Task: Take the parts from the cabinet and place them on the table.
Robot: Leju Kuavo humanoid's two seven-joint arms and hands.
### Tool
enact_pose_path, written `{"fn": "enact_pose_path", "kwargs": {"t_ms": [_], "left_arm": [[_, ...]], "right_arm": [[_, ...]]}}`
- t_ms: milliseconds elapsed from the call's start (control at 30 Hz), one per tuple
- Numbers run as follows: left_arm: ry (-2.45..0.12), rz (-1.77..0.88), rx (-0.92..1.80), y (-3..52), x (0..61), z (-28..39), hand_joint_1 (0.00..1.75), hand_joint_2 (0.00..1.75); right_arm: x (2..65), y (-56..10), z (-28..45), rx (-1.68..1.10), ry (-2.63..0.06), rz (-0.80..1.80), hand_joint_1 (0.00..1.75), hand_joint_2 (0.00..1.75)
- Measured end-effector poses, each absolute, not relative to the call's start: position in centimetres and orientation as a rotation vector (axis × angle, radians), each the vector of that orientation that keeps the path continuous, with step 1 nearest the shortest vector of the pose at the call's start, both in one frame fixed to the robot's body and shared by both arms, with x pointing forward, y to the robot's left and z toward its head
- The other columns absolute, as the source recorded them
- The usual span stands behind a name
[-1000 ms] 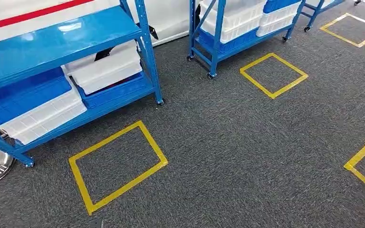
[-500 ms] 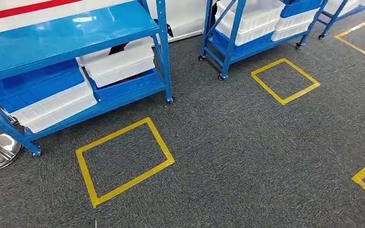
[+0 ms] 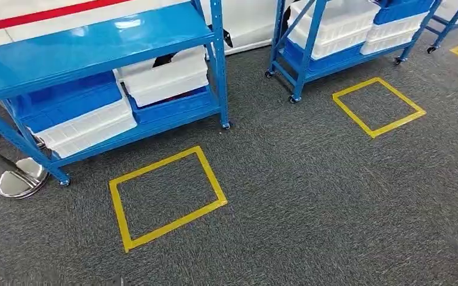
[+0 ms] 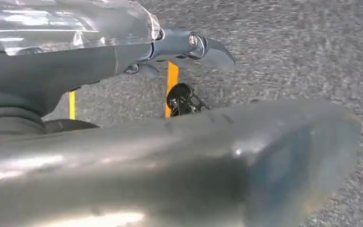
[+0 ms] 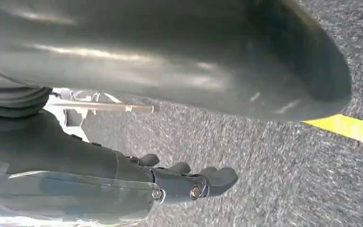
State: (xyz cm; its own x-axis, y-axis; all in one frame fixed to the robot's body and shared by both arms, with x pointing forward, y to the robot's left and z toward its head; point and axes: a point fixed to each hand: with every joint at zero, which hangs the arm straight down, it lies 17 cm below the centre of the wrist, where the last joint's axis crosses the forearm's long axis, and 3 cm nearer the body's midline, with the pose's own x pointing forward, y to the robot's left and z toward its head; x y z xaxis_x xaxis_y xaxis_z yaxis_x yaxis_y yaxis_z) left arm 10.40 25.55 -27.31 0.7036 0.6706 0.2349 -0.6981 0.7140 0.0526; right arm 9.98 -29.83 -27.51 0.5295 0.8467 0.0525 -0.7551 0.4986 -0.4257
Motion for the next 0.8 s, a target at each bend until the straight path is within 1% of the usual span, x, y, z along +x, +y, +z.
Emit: {"fn": "enact_pose_path", "kwargs": {"t_ms": [800], "left_arm": [[-0.201,0.799,0.145,25.8,10.62,-27.29,0.0,0.0]], "right_arm": [[10.83,-29.69,-27.41,-0.371,-0.269,1.003,0.0,0.0]]}}
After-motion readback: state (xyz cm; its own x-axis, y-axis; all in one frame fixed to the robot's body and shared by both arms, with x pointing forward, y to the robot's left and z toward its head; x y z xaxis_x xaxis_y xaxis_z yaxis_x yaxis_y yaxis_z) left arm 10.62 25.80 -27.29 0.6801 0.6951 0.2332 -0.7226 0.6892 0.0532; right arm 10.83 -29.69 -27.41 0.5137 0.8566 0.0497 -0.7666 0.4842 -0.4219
